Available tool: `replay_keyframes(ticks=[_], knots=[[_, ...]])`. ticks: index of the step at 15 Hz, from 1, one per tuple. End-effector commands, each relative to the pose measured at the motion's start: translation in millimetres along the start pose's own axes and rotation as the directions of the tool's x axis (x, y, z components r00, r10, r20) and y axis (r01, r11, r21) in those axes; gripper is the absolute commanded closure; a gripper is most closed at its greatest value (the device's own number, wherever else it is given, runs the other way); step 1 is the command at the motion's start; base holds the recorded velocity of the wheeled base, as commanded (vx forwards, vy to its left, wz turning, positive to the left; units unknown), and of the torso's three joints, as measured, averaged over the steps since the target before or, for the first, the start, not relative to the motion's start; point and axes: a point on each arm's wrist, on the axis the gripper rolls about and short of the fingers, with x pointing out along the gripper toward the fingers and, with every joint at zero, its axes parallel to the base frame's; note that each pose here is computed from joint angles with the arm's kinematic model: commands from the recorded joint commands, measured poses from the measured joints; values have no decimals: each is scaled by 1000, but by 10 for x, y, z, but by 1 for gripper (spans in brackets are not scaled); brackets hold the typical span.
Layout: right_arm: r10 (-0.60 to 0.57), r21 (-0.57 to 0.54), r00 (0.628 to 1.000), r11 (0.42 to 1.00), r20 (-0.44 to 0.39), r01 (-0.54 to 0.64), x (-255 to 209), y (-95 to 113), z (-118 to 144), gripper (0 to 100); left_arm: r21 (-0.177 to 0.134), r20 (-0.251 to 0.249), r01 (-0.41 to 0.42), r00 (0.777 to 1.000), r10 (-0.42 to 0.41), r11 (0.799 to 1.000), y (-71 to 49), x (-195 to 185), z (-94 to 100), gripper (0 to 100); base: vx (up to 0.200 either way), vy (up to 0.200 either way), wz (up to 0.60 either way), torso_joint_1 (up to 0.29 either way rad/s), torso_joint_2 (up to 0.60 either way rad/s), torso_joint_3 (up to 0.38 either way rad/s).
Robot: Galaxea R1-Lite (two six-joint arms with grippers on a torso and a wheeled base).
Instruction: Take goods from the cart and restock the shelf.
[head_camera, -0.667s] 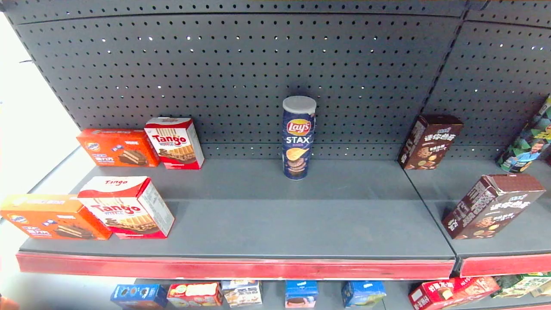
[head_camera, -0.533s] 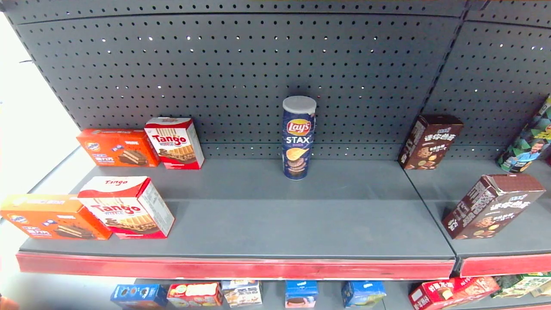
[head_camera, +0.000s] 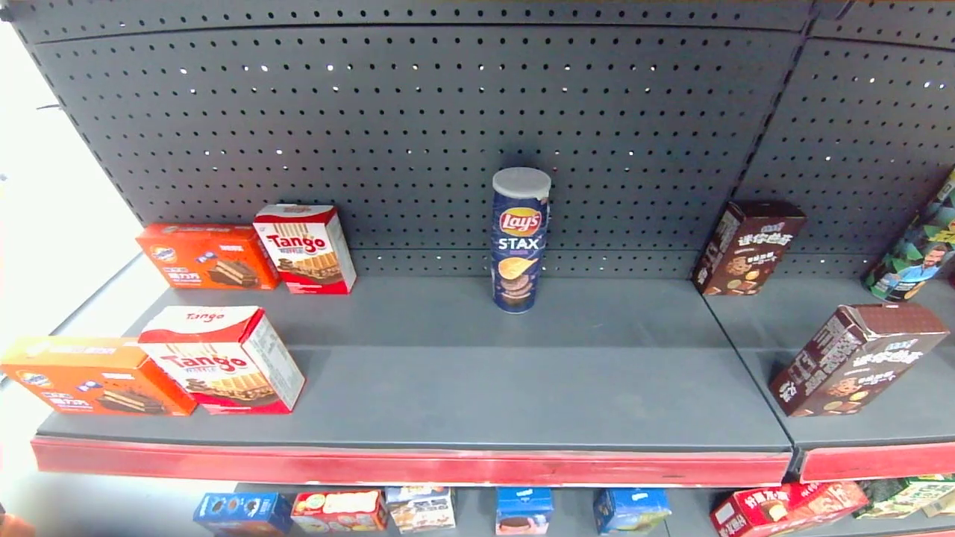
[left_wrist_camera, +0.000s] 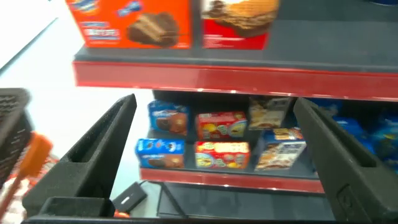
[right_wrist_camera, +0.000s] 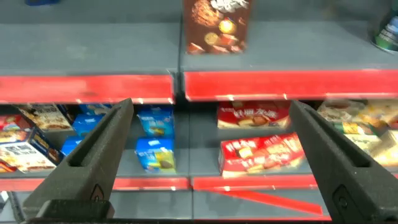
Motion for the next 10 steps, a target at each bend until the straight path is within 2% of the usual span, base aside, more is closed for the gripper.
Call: replay_keyframes(ticks=[1,10], knots=[[0,1,1000,1000,-1,0,1,0,0,0,0,-1,-1,1000,1,1000,0,1,0,0,0,0,600,-2,-2,-2],[0,0,1000,1000,-1,0,1,0,0,0,0,-1,0,1000,0,1000,0,1,0,0,0,0,600,7,6,1]])
